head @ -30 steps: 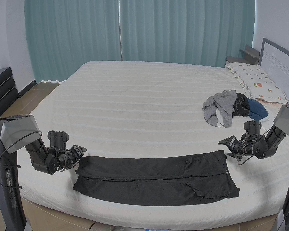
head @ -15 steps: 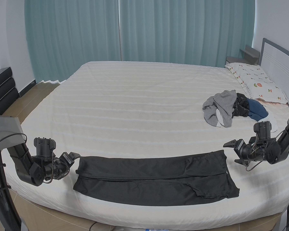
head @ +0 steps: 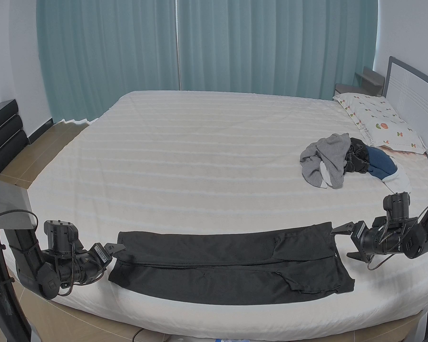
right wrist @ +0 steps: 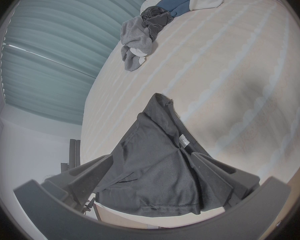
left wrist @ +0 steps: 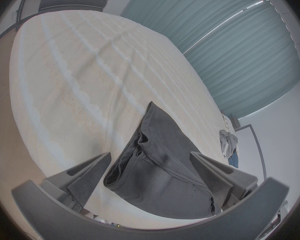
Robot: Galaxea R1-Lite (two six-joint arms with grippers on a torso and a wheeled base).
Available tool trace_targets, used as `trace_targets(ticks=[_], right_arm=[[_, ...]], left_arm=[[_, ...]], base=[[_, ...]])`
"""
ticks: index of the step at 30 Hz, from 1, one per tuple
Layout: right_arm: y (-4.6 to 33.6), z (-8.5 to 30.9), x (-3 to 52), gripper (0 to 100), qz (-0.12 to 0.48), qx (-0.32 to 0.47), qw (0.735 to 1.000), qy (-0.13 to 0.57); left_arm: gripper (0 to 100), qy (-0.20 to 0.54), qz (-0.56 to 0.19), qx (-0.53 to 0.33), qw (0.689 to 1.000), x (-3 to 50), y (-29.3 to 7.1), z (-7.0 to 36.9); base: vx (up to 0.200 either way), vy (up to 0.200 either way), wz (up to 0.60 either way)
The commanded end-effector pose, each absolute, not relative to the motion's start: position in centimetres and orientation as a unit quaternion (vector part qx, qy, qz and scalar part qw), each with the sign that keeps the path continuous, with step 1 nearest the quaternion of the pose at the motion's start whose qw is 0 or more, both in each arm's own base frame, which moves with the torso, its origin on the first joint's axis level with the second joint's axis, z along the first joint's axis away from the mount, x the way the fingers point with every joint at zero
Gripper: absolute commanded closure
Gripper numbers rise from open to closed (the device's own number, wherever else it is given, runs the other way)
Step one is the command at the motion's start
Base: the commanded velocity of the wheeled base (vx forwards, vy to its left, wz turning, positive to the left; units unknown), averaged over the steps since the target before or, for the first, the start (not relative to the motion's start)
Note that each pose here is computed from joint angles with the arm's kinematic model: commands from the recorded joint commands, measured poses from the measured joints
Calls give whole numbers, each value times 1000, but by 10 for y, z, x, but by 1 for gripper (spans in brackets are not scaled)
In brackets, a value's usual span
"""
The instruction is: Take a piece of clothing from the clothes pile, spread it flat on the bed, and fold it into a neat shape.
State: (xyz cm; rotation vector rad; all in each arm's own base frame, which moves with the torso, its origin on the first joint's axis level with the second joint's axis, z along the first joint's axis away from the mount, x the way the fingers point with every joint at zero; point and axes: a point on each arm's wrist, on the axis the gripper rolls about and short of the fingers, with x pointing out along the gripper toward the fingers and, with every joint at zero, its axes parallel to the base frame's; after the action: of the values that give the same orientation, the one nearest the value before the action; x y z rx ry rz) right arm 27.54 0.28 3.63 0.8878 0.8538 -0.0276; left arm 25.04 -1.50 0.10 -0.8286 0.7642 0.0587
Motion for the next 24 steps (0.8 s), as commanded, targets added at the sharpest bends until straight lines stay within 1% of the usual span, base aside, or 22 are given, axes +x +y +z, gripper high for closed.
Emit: trace_targets(ticks=[1,7,13,18,24], right_arm=[[3,36,274,0,-14,416,815,402],[3,35,273,0,-15,416,814,404],[3,36,274,0,-14,416,815,403],[3,35,274,0,-15,416,815,403],[3,36,274,0,-13,415,816,402]], left_arm=[[0,368,25,-390,844,246,-18,0],[0,370,22,-386,845,246,-23,0],[0,374,23,-386,843,245,-23,-1],[0,390,34,-377,840,243,-22,-10],[0,392,49,-359,846,250,-28,-21]], base=[[0,0,0],[0,0,0],[-200,0,0],[0,0,0],[0,0,0]])
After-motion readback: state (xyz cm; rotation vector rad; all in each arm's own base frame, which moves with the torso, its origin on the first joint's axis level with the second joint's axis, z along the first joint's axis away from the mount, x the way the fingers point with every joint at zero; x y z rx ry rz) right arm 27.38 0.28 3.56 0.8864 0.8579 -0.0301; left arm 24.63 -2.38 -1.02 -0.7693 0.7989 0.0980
